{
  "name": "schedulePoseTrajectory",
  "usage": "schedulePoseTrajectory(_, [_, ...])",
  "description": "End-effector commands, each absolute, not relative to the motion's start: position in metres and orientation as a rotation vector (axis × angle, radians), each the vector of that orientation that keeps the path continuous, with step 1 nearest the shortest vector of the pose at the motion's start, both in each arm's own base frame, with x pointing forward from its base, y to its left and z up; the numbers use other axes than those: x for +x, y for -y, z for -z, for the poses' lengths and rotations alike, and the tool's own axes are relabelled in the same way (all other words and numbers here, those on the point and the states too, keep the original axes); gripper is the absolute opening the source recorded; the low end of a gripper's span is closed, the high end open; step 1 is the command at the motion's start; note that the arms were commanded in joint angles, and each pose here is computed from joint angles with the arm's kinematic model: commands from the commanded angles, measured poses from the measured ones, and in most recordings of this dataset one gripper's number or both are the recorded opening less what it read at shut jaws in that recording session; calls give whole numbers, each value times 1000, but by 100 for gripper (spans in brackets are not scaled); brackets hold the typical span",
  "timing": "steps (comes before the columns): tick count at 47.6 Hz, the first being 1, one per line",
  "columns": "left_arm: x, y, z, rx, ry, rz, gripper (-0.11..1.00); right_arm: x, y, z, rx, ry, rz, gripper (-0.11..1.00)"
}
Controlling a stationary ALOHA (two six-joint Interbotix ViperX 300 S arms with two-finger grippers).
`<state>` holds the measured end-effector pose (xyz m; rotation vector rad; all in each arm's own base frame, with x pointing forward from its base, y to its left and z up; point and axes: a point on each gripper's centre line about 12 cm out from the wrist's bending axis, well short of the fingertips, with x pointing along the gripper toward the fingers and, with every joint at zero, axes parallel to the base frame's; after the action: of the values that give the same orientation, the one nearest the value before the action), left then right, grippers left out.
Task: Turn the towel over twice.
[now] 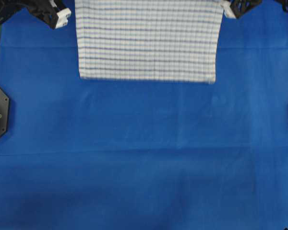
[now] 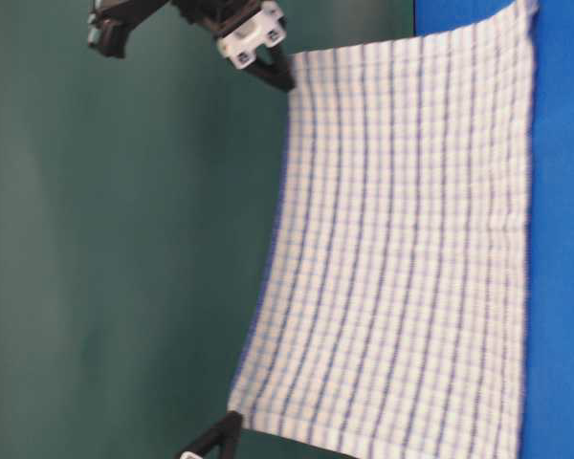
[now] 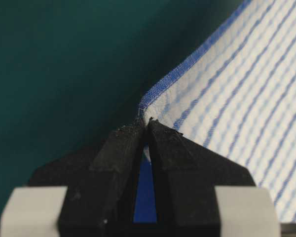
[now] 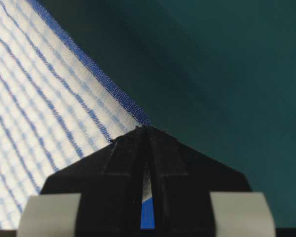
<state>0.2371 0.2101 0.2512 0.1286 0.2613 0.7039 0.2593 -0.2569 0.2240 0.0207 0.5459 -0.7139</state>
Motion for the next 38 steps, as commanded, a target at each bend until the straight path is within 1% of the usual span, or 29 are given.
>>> schedulePoseTrajectory(1, [237, -213, -274, 151, -192, -720, 3, 262, 264, -255, -15, -479, 732, 3])
schedulePoseTrajectory(14, [226, -201, -304, 188, -92, -727, 3, 258, 259, -303, -52, -429, 739, 3])
schedulePoseTrajectory(23, [215, -183, -322, 213, -23, -713, 3, 248, 239, -331, -80, -373, 726, 3])
schedulePoseTrajectory(31, [209, -162, -325, 215, 8, -667, 3, 246, 212, -341, -83, -362, 674, 3])
schedulePoseTrajectory(38, [207, -144, -321, 190, 9, -615, 3, 245, 184, -336, -67, -394, 605, 3])
